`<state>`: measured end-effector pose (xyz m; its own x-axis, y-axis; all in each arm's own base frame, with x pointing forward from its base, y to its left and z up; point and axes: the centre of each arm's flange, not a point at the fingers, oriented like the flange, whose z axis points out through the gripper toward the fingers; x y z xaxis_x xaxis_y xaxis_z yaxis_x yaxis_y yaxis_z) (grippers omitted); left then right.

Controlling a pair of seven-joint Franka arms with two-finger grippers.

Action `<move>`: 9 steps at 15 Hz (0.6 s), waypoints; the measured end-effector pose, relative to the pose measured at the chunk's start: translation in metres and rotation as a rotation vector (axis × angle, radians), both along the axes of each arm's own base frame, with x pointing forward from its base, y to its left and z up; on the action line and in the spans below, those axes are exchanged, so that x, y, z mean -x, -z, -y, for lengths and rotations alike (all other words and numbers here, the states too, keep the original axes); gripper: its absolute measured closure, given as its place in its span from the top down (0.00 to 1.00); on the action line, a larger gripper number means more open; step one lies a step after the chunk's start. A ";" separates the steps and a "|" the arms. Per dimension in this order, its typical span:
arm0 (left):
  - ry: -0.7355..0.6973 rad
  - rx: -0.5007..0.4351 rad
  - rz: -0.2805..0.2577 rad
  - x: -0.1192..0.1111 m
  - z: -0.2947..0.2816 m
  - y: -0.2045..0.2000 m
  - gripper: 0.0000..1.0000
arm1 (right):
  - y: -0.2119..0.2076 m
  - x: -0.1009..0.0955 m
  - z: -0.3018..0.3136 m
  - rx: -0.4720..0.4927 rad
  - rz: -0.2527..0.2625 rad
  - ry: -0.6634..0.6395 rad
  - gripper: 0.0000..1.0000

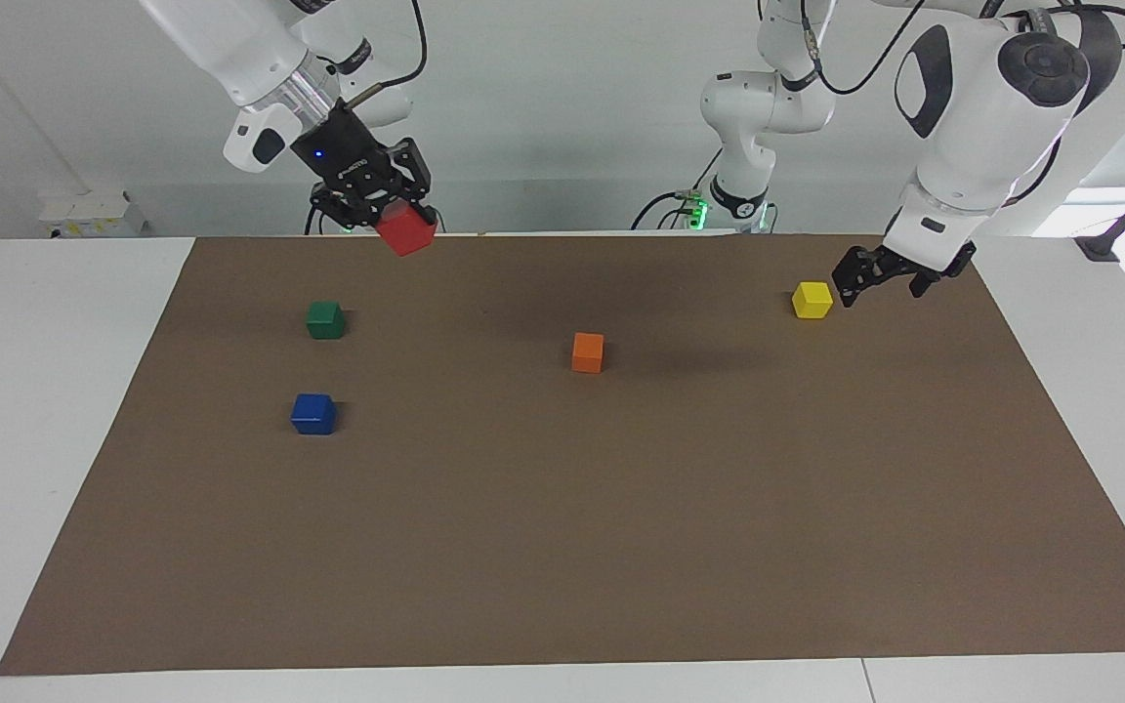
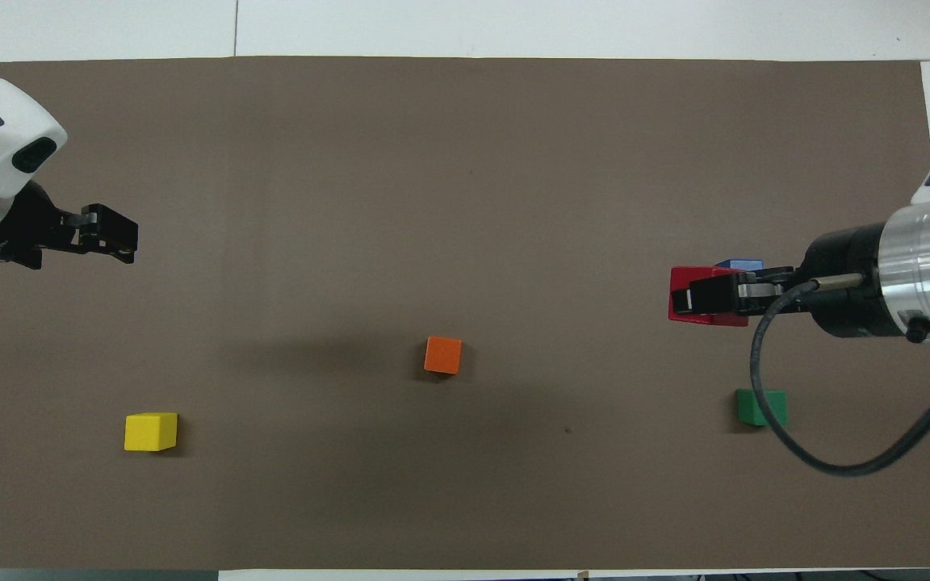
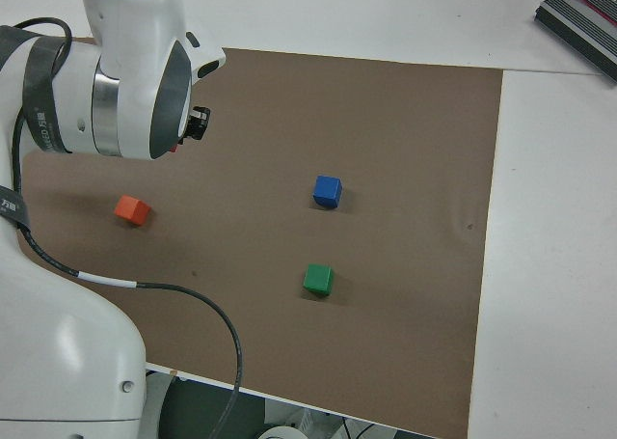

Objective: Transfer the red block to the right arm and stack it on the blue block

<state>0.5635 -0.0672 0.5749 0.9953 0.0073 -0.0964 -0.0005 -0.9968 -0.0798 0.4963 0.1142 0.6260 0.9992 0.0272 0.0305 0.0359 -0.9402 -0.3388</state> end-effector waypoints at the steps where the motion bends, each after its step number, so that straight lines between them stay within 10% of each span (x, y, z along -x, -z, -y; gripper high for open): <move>1: 0.000 0.008 -0.004 0.003 0.000 0.001 1.00 | 0.003 0.000 0.007 0.070 -0.001 0.008 0.58; 9: 0.061 0.025 -0.027 0.013 -0.009 0.004 1.00 | 0.065 -0.007 0.049 0.412 -0.073 -0.090 0.58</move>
